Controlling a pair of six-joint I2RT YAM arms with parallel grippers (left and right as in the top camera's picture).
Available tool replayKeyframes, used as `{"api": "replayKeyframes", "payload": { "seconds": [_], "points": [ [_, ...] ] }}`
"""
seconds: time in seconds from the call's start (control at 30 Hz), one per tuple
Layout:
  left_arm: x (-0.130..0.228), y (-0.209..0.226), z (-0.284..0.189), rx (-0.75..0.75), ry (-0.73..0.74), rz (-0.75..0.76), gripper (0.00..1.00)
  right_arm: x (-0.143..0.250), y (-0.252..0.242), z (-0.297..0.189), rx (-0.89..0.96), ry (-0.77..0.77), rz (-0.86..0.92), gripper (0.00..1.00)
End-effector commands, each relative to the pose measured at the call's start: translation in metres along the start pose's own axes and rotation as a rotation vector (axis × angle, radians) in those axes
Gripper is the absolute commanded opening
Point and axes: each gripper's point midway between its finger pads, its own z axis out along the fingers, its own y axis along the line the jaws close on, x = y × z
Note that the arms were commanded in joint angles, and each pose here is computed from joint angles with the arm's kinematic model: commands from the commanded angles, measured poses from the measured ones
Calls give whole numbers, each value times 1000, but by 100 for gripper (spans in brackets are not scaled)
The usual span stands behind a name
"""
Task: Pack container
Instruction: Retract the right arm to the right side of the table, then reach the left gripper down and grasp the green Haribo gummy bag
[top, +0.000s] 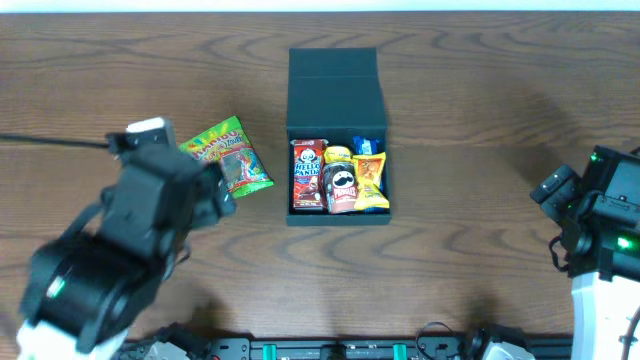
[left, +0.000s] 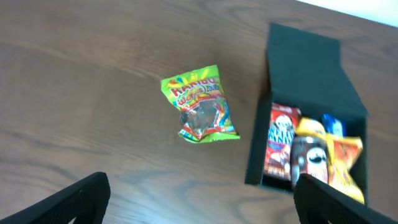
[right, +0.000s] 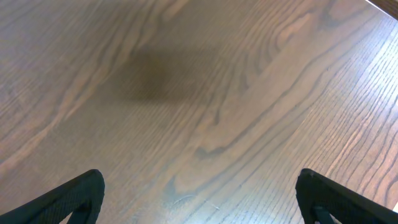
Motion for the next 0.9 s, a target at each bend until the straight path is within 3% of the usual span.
{"api": "replayKeyframes", "payload": {
  "seconds": [0.0,0.17,0.43,0.87],
  "points": [
    [-3,-4,40,-146,31,-199,95,1,-4,3,19,5,17,99],
    [-9,-28,107,-207,85,-263,95,1,-4,3,19,5,17,99],
    [32,-21,199,-243,428,-386,95,1,-4,3,19,5,17,99],
    [62,-15,264,-304,531,-253,95,1,-4,3,19,6,17,99]
  ]
}}
